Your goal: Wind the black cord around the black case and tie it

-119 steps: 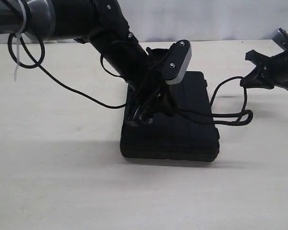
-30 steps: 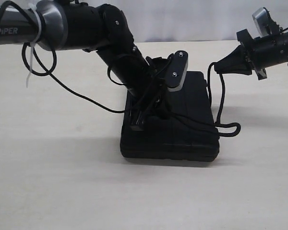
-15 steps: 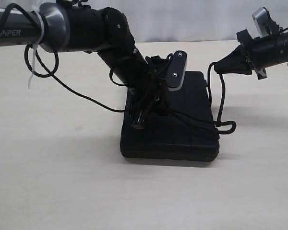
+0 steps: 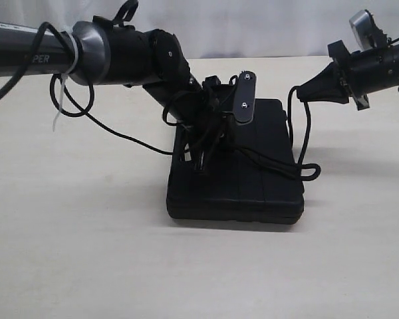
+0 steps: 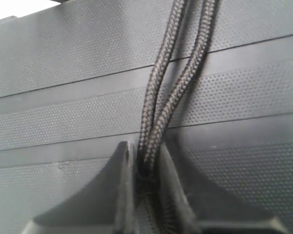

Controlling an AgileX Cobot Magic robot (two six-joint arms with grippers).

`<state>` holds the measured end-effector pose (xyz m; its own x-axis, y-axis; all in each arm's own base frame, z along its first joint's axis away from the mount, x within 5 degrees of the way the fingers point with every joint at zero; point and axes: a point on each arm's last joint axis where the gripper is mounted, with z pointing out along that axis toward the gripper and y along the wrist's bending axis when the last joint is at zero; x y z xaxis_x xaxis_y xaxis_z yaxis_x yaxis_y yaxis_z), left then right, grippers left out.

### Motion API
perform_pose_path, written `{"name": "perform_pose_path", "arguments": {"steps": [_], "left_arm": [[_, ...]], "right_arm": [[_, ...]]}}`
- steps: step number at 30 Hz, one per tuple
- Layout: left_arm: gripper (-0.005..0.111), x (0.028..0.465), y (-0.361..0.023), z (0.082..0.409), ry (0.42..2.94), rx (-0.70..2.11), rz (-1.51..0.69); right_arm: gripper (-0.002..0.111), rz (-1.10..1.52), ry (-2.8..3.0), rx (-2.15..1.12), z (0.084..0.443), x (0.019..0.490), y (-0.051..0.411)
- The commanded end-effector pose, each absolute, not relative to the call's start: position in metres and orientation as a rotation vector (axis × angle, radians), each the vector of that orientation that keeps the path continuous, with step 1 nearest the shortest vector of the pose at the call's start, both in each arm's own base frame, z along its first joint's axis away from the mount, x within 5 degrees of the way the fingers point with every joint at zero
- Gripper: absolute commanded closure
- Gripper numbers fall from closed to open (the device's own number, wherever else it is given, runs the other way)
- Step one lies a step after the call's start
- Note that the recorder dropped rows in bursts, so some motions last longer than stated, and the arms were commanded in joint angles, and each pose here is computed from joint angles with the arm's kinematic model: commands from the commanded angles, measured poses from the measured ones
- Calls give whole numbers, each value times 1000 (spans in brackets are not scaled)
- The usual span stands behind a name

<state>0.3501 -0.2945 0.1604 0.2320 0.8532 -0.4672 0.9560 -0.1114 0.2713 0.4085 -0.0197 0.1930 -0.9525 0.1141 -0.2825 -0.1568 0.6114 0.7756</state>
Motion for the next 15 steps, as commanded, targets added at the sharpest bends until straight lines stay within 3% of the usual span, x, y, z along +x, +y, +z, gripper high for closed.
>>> {"name": "perform_pose_path", "arguments": {"steps": [1,15], "left_arm": [[107,353,-294,165,1658,1969,-253],[107,352,-287,178,1689,1978,-197]], "right_arm": [[104,1296,2501,-11,201,410,-18],[104,1337,2471,52,204,412,-18]]}}
